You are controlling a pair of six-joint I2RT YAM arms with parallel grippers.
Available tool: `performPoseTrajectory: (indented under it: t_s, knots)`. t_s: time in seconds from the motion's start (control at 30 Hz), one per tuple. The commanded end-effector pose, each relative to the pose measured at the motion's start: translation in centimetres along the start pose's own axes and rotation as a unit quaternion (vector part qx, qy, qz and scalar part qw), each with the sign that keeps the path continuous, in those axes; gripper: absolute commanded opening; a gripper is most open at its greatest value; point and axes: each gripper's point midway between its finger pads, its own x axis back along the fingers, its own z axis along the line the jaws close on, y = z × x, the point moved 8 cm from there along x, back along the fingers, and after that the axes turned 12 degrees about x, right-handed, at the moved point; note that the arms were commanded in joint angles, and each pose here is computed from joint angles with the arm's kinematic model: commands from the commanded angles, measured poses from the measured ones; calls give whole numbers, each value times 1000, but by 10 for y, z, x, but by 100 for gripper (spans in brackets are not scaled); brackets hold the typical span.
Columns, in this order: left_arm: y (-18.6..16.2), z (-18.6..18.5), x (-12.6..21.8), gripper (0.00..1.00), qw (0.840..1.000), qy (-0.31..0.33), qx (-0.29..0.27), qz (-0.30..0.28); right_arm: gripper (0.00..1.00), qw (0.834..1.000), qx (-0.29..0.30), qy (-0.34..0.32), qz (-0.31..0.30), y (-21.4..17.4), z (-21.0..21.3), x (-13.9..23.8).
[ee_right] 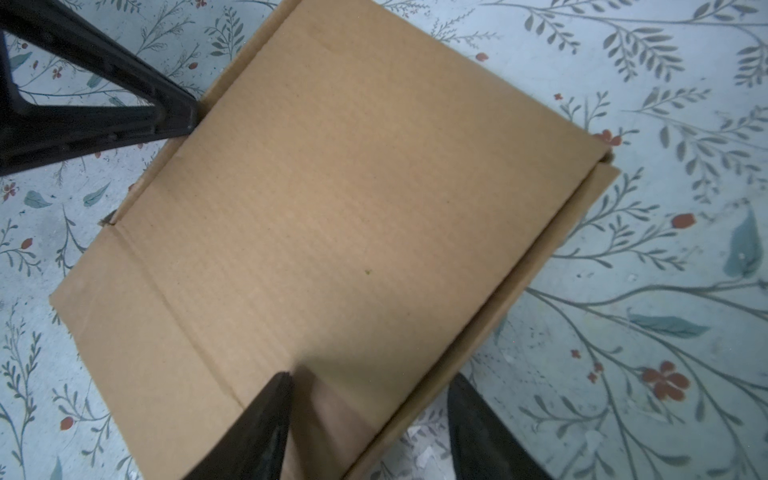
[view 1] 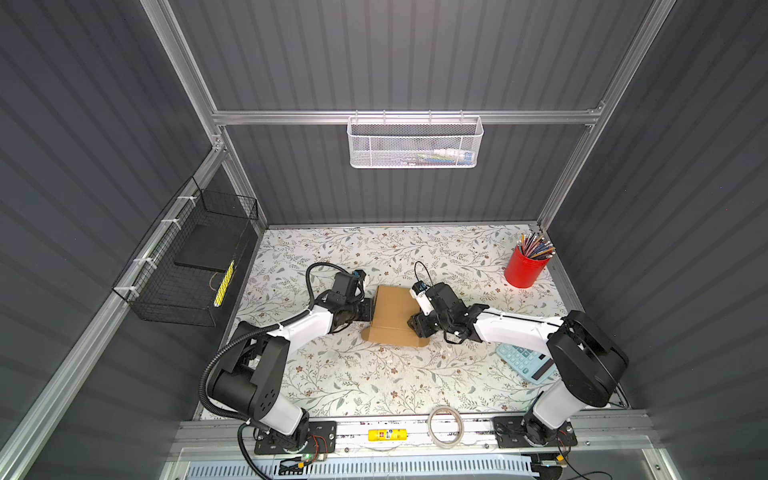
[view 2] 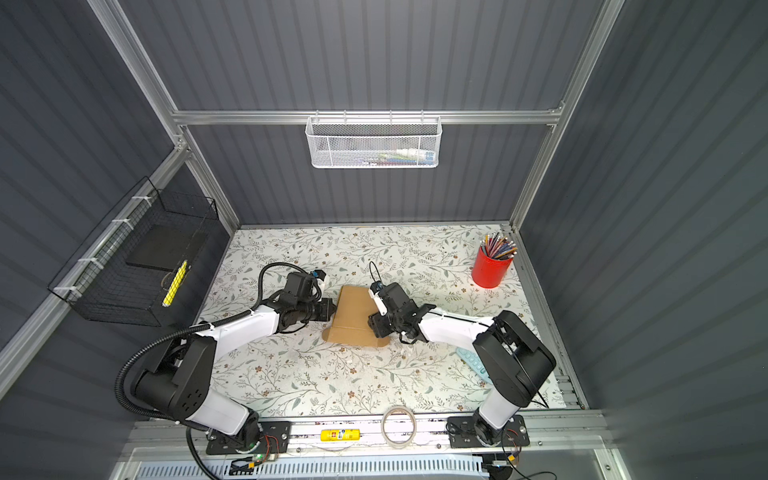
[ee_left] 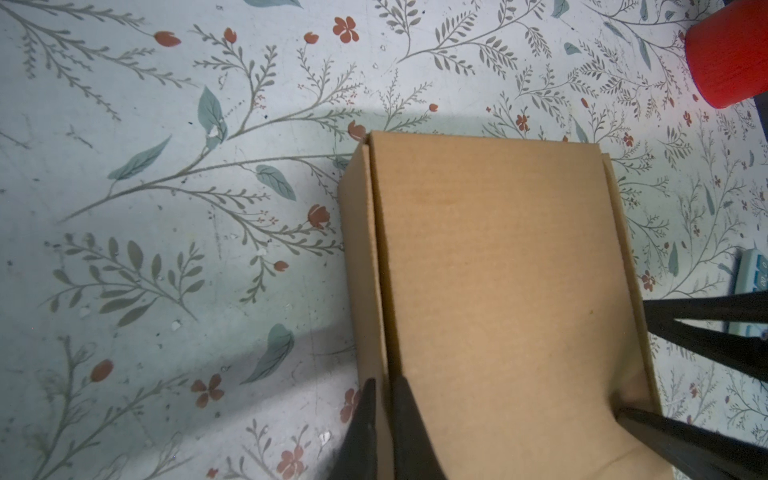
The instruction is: Fold the paper box
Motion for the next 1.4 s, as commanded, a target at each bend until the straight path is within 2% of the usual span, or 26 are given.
performPoseTrajectory:
  t_s: [0.0,0.37,0.5,0.6,0.77,0.93,1.37]
  knots:
    - [-3,8,-2,9,1000,19,3,10,61,1000,1,-14,20,-5,-6,5]
    - [-4,9,3,5,1000,16,8,-1,66,999,-29,-17,-19,8,-12,29]
    - [-5,9,5,3,1000,14,11,-6,69,998,-57,-9,-34,12,-12,40]
    - [-7,9,7,2,1000,12,13,-10,72,994,-101,-2,-41,12,-11,46]
    - [-8,10,8,2,1000,8,15,-15,75,977,-206,12,-47,3,-10,45]
    - [-10,11,8,2,1000,8,15,-15,77,952,-293,40,-78,-11,-8,32]
    - [-9,10,8,1,1000,0,15,-17,77,905,-373,137,-149,-11,-1,1]
